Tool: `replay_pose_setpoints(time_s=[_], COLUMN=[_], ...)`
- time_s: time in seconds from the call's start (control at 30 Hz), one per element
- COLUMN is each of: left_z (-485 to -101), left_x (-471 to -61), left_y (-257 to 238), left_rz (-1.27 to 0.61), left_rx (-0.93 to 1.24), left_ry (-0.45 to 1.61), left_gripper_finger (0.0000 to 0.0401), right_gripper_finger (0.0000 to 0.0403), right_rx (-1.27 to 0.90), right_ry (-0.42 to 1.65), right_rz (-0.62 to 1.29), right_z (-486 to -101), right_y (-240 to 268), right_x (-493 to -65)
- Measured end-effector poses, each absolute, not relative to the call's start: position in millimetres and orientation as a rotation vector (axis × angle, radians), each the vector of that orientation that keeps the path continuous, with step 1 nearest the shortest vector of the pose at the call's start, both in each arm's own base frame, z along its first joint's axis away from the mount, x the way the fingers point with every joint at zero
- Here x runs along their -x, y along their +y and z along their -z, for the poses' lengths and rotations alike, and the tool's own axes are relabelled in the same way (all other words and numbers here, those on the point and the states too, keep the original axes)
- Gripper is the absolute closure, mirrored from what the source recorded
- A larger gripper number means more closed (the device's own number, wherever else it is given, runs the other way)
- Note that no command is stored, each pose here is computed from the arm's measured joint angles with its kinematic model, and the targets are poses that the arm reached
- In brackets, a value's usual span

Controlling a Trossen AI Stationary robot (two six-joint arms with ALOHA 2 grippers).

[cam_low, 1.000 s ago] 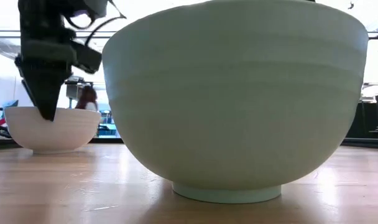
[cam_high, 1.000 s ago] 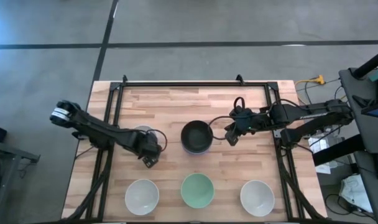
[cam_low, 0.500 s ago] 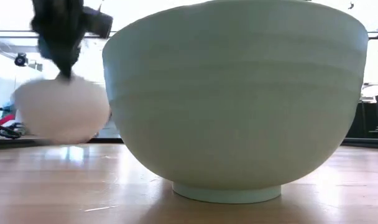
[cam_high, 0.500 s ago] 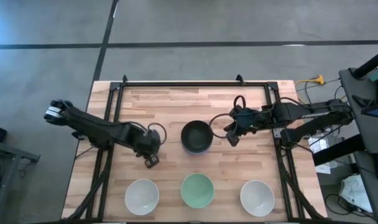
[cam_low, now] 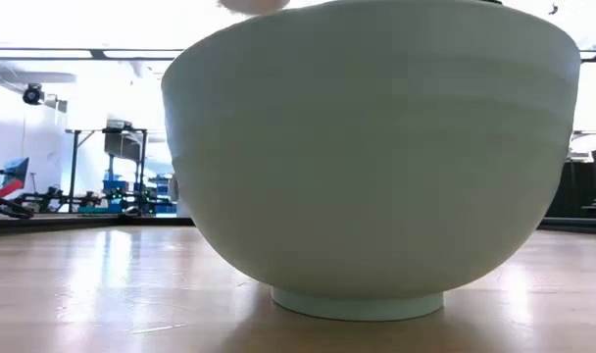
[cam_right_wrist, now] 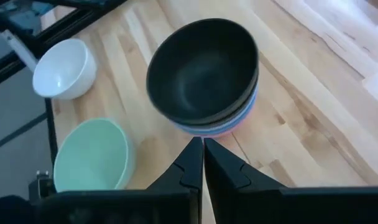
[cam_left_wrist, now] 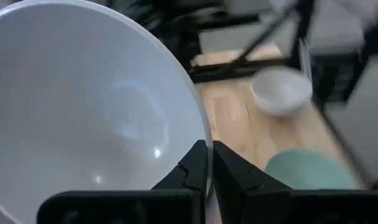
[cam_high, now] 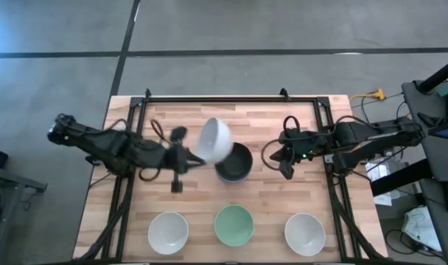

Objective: Nest bowls inside each other
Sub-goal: Stack the top left white bowl into the black bowl

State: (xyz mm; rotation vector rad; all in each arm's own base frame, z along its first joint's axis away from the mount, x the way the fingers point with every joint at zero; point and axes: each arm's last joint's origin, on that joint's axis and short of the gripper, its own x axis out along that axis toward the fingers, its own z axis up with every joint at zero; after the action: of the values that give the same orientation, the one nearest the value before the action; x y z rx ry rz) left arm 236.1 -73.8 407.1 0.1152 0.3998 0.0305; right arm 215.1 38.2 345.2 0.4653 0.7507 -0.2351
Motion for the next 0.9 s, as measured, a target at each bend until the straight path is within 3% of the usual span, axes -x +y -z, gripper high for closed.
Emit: replay_pose_setpoints(time_s=[0.07,0.43,0.9], left_z=[-405.2,-382.1,-346.1], left_x=[-252.5,-345.8,-403.6], left_y=[-82.6,-104.5,-71.3], left_rz=[0.017,0.229,0.222], left_rx=[-0.263,-0.575,-0.507], left_ry=[0.433,0.987,1.240], left_gripper_finger=[0.0400,0.0401,0.0401], right_gripper_finger=[0.0394,0.0394,0.0394], right_rx=[-0.458,-0.483,-0.567], right_ry=[0.743,0.715,0.690], right_rz=[0.213,0.169,0.185], right_z=[-346.0,-335.2,-317.9], right_y=[41.2,53.2,46.4], right_x=[-209.4,-171.0,-144.4])
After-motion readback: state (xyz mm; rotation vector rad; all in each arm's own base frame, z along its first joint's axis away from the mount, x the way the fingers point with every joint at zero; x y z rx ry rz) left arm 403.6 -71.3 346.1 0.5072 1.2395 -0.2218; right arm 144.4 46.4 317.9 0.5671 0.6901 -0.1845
